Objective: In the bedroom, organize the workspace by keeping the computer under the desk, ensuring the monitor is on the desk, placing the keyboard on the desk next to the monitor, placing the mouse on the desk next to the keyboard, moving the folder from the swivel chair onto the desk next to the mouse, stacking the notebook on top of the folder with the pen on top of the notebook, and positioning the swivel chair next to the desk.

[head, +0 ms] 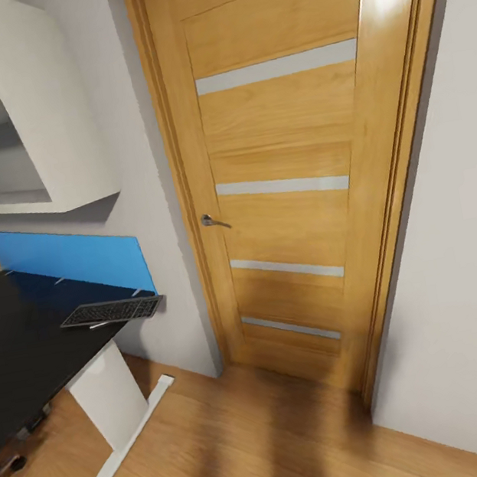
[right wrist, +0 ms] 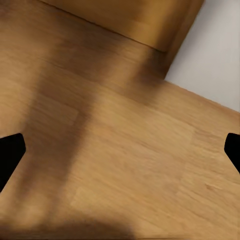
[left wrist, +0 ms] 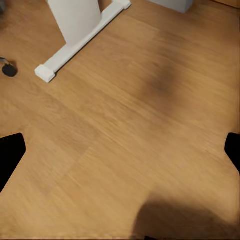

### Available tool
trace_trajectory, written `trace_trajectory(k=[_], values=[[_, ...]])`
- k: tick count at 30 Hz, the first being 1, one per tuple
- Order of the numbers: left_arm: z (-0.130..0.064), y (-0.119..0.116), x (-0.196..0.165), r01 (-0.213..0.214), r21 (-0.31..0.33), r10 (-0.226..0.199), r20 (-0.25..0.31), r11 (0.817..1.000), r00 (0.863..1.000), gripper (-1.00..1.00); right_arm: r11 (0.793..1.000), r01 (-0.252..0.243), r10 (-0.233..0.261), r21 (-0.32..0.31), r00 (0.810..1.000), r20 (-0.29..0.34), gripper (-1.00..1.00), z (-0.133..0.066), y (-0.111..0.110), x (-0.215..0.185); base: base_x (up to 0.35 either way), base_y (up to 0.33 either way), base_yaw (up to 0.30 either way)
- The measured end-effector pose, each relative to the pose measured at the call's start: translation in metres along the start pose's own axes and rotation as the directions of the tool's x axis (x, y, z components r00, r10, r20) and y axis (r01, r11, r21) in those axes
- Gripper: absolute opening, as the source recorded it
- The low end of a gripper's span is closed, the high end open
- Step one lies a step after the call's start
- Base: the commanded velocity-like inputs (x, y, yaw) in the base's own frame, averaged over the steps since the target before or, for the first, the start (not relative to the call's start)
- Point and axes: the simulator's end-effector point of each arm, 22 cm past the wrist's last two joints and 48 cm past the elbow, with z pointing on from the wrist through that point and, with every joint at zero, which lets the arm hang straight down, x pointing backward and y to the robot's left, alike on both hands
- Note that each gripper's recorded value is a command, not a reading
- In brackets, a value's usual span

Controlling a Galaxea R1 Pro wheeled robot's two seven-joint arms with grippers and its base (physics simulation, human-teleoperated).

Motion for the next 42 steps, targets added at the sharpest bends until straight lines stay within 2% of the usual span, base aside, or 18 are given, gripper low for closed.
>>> trace_trajectory(k=[3,14,22,33,36,42], values=[[0.000,-0.001,0.000,0.001,0.001,-0.001,0.000,1.000,1.000,1.00,1.000,0.003,-0.003,-0.003,1.000,0.000,1.00,0.000,0.001,0.000,-0.228,0.000,0.284],[0.000,0.000,0.000,0.001,0.002,-0.001,0.002,1.000,1.000,1.00,0.996,0.065,-0.066,-0.058,0.998,-0.006,1.00,-0.004,0.017,0.006,-0.047,0.000,0.284],[0.000,0.001,-0.001,0.001,-0.002,-0.001,0.003,1.000,1.000,1.00,0.995,0.071,-0.071,-0.064,0.997,-0.009,1.00,-0.005,0.019,0.008,-0.002,0.000,0.280],[0.000,0.001,-0.001,0.001,-0.002,-0.001,0.003,1.000,1.000,1.00,0.995,0.073,-0.073,-0.068,0.997,-0.008,1.00,-0.005,0.019,0.008,0.000,0.000,0.037],[0.000,0.001,-0.001,0.001,-0.002,-0.001,0.003,1.000,1.000,1.00,0.989,0.111,-0.111,-0.097,0.994,0.001,1.00,-0.006,0.025,0.007,0.000,0.000,0.000],[0.000,0.001,-0.001,0.001,-0.002,-0.001,0.003,1.000,1.000,1.00,0.988,0.113,-0.113,-0.102,0.994,0.002,1.00,-0.006,0.028,0.007,0.000,0.000,0.037]])
